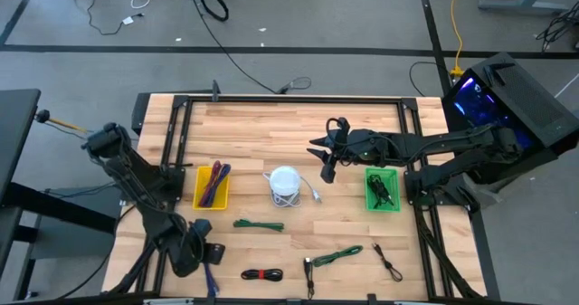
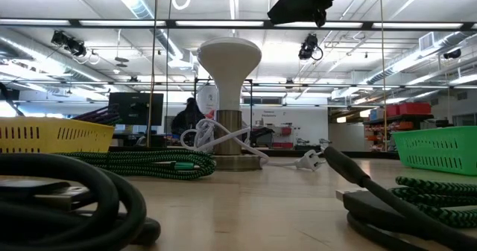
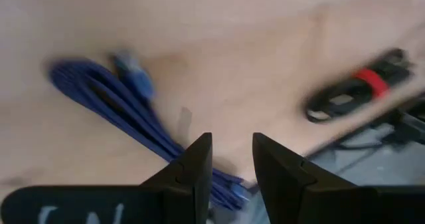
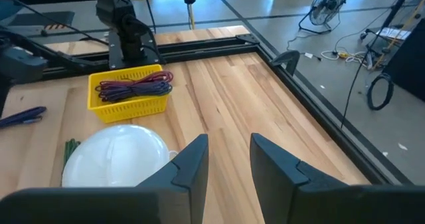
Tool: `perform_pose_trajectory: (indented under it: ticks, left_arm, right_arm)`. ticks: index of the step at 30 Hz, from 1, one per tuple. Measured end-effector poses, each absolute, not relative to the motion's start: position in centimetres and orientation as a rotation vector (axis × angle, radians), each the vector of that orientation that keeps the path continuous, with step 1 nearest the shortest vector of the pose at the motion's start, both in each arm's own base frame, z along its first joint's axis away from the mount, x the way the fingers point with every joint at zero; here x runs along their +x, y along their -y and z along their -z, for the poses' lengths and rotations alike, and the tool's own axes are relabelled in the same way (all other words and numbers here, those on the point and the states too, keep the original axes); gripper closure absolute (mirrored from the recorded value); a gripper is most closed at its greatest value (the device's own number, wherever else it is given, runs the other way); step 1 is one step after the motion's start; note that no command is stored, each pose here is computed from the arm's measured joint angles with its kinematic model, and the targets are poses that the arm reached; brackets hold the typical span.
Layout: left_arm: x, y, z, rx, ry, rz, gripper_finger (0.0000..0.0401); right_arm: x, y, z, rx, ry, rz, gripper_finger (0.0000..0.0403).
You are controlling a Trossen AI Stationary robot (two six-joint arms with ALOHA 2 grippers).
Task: Pick & Place USB Port
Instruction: Put the purple charger cable into the yellow bin
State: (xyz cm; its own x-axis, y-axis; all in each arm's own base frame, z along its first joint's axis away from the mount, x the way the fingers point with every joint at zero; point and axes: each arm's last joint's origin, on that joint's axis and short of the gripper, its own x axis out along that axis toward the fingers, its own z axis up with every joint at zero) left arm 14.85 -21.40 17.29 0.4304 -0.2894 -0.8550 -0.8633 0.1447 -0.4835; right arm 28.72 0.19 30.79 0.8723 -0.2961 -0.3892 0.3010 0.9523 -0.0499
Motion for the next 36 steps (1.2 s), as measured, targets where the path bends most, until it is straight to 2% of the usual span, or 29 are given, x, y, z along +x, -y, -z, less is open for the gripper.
perform_pose_trajectory:
  ticks: [4, 8, 11, 20, 33, 36]
  left_arm:
    - [15.7, 22.5, -18.6, -1.431, -1.077, -0.575, 0.0289]
    - [16.2, 23.6, -19.4, -1.353, -1.157, -0.736, 0.0289]
    - [16.9, 24.9, -19.9, -1.327, -1.168, -0.77, 0.0289]
    - [19.3, 27.9, -18.1, -1.322, -1.227, -0.813, 0.029]
    - [18.4, 27.6, -18.1, -1.193, -1.262, -0.886, 0.0352]
    - [17.9, 27.9, -18.2, -1.11, -1.288, -0.816, 0.0355]
  right_arm:
    - [28.7, -0.3, -30.8, 0.013, -0.409, 0.284, 0.0292]
    - [28.7, -0.4, -30.7, 0.001, -0.414, 0.248, 0.0292]
    - [28.8, -0.4, -30.7, -0.002, -0.416, 0.239, 0.0292]
    - [28.6, -0.4, -30.5, -0.008, -0.443, 0.239, 0.0292]
    - [28.6, -0.4, -30.4, -0.01, -0.451, 0.24, 0.0292]
    - [28.6, -0.4, -30.4, -0.01, -0.451, 0.24, 0.0292]
